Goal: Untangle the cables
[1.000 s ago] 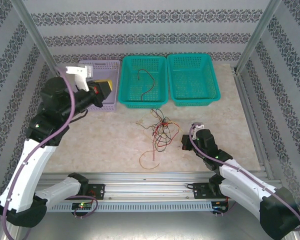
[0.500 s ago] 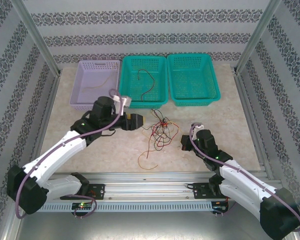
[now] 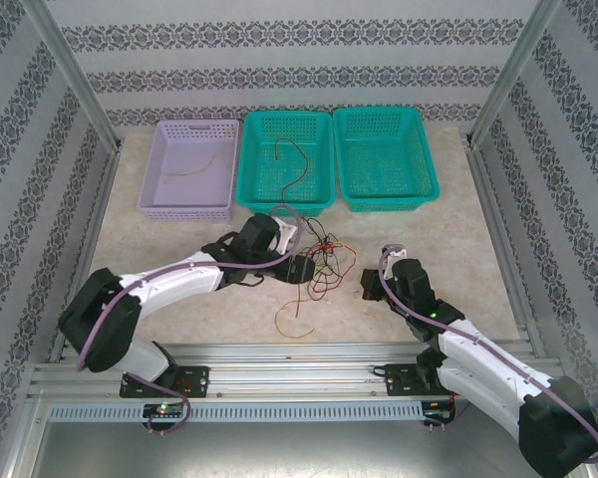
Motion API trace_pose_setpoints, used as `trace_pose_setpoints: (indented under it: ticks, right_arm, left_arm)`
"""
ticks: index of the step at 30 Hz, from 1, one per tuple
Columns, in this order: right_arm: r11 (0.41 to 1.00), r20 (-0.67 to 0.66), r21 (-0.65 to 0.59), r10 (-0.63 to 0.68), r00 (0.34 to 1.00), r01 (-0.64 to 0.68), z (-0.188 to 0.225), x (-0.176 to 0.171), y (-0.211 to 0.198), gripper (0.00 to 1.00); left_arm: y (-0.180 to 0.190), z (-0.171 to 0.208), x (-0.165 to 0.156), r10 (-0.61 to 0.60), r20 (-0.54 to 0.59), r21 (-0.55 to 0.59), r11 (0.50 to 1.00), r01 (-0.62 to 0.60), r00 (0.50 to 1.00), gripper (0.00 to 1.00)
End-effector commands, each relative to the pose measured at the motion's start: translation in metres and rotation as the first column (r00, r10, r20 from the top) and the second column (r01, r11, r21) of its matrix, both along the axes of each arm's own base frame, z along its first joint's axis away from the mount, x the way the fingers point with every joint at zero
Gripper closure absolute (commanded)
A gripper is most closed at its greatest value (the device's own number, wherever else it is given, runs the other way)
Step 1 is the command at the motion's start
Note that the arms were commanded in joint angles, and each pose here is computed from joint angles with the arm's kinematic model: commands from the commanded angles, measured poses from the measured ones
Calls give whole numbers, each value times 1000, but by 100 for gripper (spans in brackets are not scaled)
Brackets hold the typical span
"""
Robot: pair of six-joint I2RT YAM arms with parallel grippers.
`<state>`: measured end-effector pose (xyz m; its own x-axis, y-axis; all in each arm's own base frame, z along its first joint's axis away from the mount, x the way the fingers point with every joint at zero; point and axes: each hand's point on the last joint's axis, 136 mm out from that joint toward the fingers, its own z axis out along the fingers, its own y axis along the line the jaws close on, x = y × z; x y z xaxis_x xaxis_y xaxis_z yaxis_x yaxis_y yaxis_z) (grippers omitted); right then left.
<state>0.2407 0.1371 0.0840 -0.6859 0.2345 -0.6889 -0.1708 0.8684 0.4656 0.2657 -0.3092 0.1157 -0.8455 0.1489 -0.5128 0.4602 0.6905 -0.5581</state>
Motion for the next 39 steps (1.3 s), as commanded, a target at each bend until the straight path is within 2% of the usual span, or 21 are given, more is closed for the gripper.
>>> trace_pose_setpoints:
  ticks: [1,3,5,6,9,10,15,22,31,39]
  right_arm:
    - [1000,9,9,5,1000,-5,0,-1,0,100]
    - [1000,9,10,6,1000,-6,0,-1,0,100]
    - [1000,10,13,7,1000,-8,1,-1,1,100]
    - [1000,10,13,8,1000,-8,0,-1,0,100]
    - [1000,10,12,7,1000,-7,1,-1,0,100]
    - [1000,11,12,7,1000,-7,1,-1,0,100]
    - [1000,2,0,-5,1000,5,-2,0,-2,100]
    - [999,-37,-31,-26,999,24,-9,3,-5,100]
    - [999,-47,-36,-27,999,26,-12,4,-4,100]
    - [999,-64,-41,-19,998,17,-16,4,-2,100]
  left_arm:
    - [-12,6,14,7,70,-32,999,-5,997,47]
    - [-13,3,17,10,74,-27,1000,-8,997,50]
    - [-15,2,19,12,77,-32,999,-10,997,59]
    - [-16,2,21,13,78,-33,999,-10,997,66]
    - [-18,5,23,16,85,-39,999,-13,996,95]
    - [-18,7,24,22,92,-42,999,-18,995,100]
    - [-11,32,25,49,150,-63,997,-40,988,100]
    - [25,107,20,158,260,-124,984,-130,952,100]
    - [82,191,3,261,364,-171,962,-211,894,100]
    - [118,256,-11,340,438,-249,935,-251,832,100]
